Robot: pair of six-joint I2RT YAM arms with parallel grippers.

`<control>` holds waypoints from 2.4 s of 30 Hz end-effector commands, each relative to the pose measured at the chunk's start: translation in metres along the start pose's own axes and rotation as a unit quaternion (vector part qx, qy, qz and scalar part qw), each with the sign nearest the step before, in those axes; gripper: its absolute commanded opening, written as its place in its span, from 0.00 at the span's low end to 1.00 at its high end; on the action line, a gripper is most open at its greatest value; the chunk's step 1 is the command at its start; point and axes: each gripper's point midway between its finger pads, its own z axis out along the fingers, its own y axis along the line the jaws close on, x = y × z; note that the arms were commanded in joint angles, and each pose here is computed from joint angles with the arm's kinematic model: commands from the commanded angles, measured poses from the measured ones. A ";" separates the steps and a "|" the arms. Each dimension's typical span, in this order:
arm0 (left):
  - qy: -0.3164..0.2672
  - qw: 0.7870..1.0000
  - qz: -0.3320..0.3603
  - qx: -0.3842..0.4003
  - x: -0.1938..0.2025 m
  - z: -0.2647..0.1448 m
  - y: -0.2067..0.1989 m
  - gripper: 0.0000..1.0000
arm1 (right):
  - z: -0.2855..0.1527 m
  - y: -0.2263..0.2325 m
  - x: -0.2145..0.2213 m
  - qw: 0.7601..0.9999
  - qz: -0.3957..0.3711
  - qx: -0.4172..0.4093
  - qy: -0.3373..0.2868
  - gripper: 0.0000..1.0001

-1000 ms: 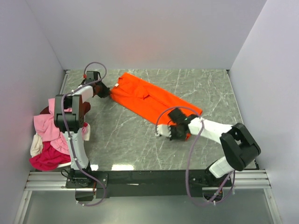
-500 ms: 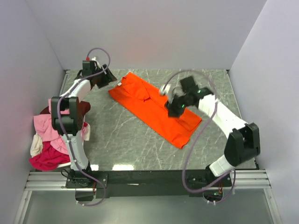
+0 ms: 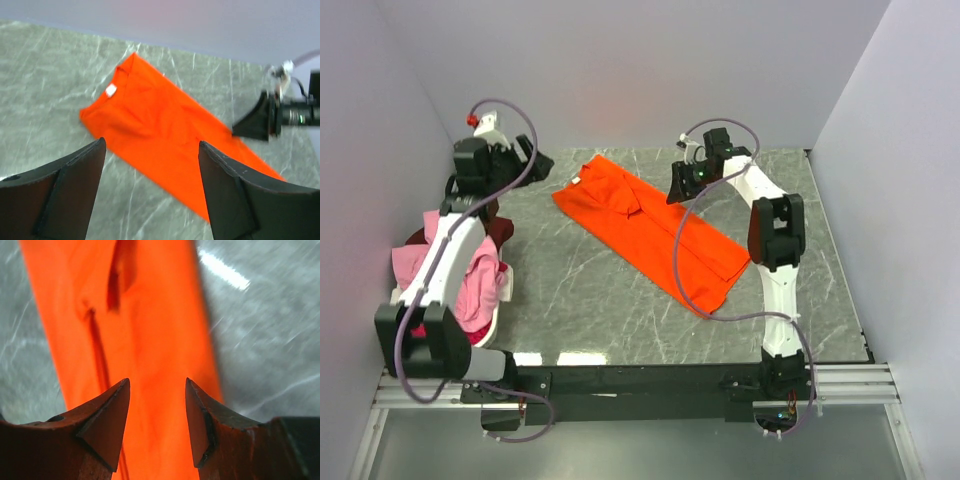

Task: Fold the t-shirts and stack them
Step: Fold the tshirt

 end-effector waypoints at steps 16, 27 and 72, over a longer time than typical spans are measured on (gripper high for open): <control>-0.013 0.997 0.070 0.008 0.049 -0.069 0.004 0.82 | 0.036 -0.022 -0.001 0.996 0.061 0.050 0.037 0.52; -0.017 0.995 0.077 0.054 0.048 -0.075 -0.015 0.81 | 0.023 -0.034 -0.006 0.991 0.095 0.090 0.012 0.00; 0.004 0.988 0.139 -0.069 0.092 -0.103 0.001 0.94 | -0.056 0.071 0.205 0.894 -0.330 0.269 0.140 0.54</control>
